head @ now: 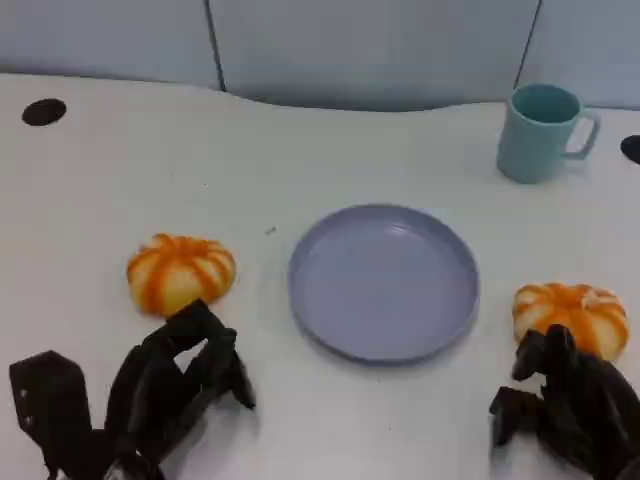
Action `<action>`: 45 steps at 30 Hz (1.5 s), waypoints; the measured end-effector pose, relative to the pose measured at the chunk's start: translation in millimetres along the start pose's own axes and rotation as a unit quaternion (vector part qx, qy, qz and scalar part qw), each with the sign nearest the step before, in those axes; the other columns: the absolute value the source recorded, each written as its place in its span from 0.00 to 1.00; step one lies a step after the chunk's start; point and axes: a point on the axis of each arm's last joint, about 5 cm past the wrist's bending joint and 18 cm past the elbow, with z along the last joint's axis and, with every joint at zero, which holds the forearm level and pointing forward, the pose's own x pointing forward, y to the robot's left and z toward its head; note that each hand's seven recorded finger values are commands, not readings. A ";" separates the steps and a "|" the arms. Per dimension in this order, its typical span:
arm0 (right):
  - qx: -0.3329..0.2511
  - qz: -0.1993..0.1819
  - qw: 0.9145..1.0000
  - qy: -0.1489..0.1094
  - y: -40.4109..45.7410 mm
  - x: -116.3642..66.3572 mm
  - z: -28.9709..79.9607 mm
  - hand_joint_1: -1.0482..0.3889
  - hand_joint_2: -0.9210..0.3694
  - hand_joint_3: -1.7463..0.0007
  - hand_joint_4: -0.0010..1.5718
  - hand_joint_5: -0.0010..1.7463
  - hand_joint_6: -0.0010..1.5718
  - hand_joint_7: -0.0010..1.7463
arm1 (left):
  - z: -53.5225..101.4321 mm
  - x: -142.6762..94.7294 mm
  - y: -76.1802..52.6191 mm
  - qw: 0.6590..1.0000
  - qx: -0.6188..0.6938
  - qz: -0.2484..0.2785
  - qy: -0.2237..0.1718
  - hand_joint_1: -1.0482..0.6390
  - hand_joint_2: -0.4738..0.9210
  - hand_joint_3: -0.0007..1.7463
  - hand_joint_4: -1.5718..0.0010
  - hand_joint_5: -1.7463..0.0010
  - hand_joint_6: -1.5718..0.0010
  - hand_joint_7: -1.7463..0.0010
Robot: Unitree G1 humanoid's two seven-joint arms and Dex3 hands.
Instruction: Grasp the bread from the table and place it into the plate.
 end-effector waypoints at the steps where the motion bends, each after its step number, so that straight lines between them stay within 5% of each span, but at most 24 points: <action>1: 0.001 0.000 1.000 0.000 0.0 0.0 0.0 0.42 0.00 0.72 0.86 0.71 0.77 0.69 | -0.1 0.0 0.0 1.000 0.000 0.000 0.000 0.21 1.00 0.14 0.45 0.00 0.59 0.01; 32: 0.003 0.001 1.000 0.000 0.2 0.4 0.3 0.42 0.00 0.72 0.86 0.70 0.77 0.69 | -0.3 -0.2 0.3 1.000 0.002 0.001 -0.002 0.22 1.00 0.18 0.47 0.00 0.61 0.01; 41: 0.001 0.002 1.000 -0.003 -0.1 0.4 -0.2 0.42 0.00 0.72 0.86 0.70 0.78 0.69 | 13.5 0.6 3.9 0.993 0.099 -0.010 -0.067 0.19 1.00 0.20 0.57 0.06 0.62 0.23; 45: 0.001 0.004 1.000 -0.004 0.1 0.6 -0.5 0.42 0.00 0.73 0.87 0.69 0.78 0.68 | 18.5 0.3 1.9 0.979 0.172 -0.013 -0.105 0.24 1.00 0.19 0.68 0.44 0.62 0.71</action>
